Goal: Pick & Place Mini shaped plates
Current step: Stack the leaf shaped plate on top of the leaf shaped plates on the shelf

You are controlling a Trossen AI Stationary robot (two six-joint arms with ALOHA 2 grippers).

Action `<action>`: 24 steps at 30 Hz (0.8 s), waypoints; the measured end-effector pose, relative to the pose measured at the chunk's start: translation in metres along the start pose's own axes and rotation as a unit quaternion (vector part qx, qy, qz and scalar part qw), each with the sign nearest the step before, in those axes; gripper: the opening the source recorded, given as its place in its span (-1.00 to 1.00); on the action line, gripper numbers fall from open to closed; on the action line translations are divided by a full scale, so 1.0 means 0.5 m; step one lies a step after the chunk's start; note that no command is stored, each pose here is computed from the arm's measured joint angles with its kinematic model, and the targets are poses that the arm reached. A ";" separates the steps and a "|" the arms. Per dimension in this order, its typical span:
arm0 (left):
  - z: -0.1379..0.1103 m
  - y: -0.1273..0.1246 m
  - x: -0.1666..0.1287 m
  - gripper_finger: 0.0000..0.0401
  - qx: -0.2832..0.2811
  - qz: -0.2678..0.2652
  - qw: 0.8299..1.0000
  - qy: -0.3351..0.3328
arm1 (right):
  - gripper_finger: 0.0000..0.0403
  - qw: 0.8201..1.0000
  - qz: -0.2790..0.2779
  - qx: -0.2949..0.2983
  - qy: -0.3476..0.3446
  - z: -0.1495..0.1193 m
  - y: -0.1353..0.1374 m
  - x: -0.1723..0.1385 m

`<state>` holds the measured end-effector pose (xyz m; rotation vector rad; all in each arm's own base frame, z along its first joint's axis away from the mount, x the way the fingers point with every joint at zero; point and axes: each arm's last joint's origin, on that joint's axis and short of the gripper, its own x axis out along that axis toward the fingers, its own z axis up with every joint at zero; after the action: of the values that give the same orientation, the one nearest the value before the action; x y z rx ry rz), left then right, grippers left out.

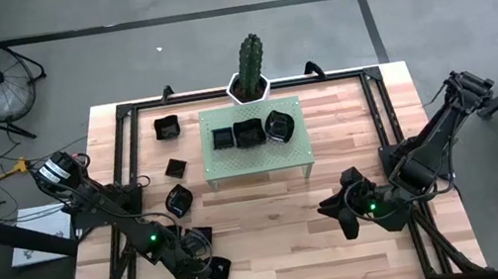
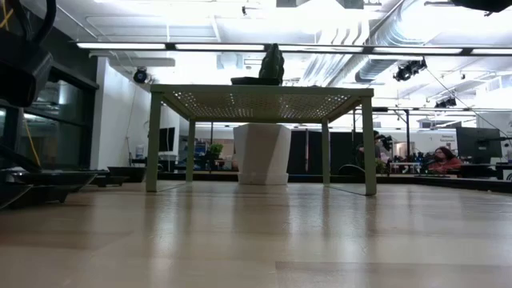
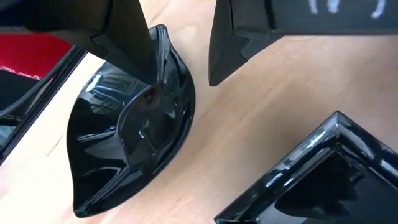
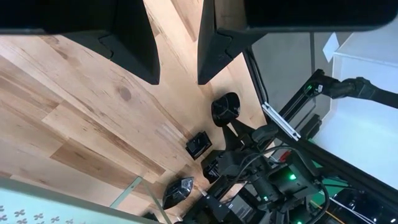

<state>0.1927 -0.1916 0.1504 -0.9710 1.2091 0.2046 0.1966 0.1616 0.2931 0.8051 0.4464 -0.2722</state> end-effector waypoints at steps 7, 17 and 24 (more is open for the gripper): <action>0.000 -0.003 0.000 -0.31 0.000 -0.007 1.000 0.000 | -0.49 1.000 0.000 -0.003 0.000 0.000 0.000 0.000; 0.000 -0.002 0.000 -0.73 0.000 -0.006 1.000 0.001 | -0.49 1.000 0.000 -0.003 0.000 0.000 0.000 0.000; 0.000 -0.002 0.000 -0.94 0.012 -0.006 1.000 0.001 | -0.49 1.000 0.000 -0.006 0.000 0.000 0.000 0.000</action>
<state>0.1933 -0.1924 0.1510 -0.9585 1.2049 0.1795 0.1966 0.1615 0.2932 0.7931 0.4485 -0.2689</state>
